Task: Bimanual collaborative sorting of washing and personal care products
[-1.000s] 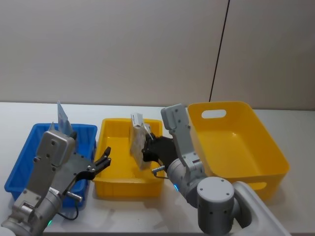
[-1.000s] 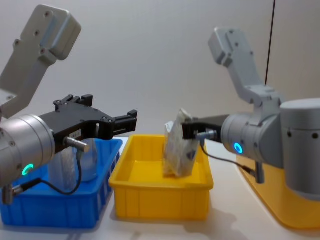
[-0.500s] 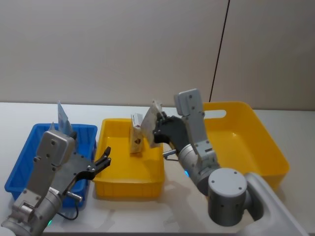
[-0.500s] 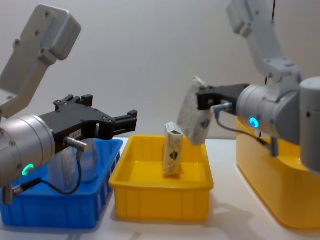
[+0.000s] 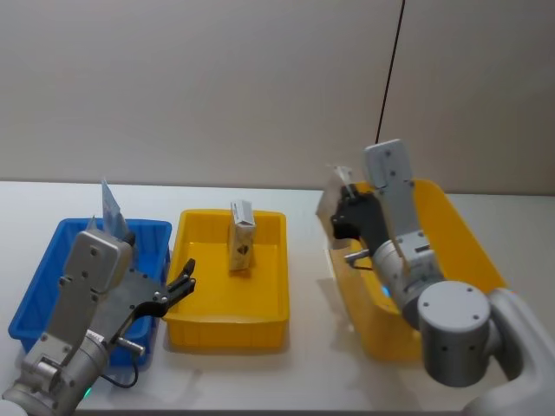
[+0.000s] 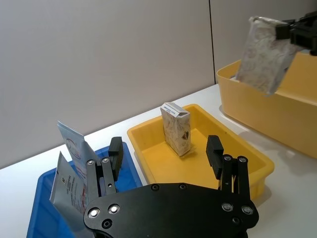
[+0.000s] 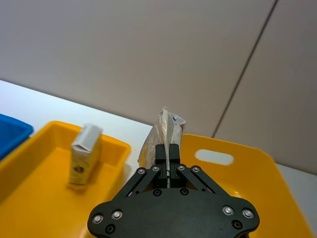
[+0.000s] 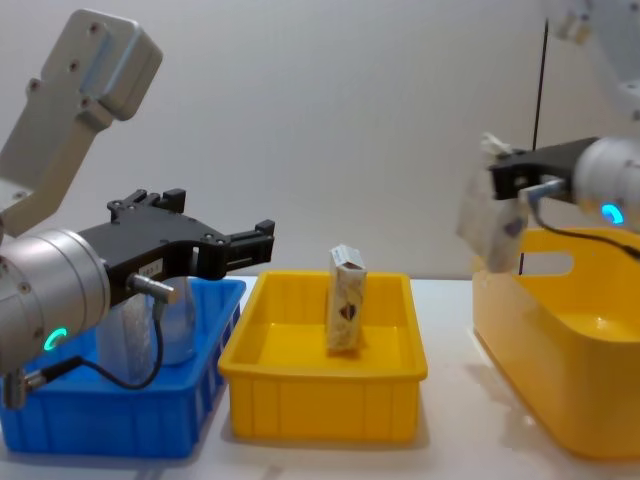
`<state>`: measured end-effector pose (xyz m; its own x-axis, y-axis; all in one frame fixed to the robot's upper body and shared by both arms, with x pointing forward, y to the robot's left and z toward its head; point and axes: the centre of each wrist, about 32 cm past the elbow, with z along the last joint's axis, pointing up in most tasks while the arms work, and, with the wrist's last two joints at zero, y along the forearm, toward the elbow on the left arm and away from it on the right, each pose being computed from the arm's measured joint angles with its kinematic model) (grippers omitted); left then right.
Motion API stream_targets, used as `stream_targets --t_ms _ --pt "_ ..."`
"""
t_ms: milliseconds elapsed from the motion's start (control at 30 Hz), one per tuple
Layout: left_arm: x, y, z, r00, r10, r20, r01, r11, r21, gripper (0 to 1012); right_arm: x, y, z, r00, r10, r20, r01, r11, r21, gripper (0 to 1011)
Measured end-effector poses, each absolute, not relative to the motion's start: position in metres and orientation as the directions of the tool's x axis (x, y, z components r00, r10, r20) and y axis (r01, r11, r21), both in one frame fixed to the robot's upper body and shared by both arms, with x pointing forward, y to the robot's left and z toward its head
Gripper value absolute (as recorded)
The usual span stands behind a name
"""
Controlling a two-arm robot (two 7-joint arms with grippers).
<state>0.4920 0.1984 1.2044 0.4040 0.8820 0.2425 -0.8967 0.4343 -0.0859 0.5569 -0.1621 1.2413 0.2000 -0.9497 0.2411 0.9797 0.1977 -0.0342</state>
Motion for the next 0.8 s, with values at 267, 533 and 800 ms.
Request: stream_targets --t_ms 267,533,800 --pt "0.492 0.198 1.204 0.404 0.882 0.242 -0.897 0.434 -0.086 1001 0.551 -0.187 1.248 0.143 -0.945 0.294 0.989 0.126 -0.076 21" --pt "0.492 0.198 1.204 0.404 0.882 0.242 -0.897 0.434 -0.086 1001 0.55 -0.199 1.247 0.133 -0.94 0.316 0.988 0.099 -0.119 161" --pt "0.492 0.198 1.204 0.404 0.882 0.242 -0.897 0.434 -0.086 1002 0.552 -0.207 1.243 0.14 -0.936 0.322 0.983 0.092 -0.158 427"
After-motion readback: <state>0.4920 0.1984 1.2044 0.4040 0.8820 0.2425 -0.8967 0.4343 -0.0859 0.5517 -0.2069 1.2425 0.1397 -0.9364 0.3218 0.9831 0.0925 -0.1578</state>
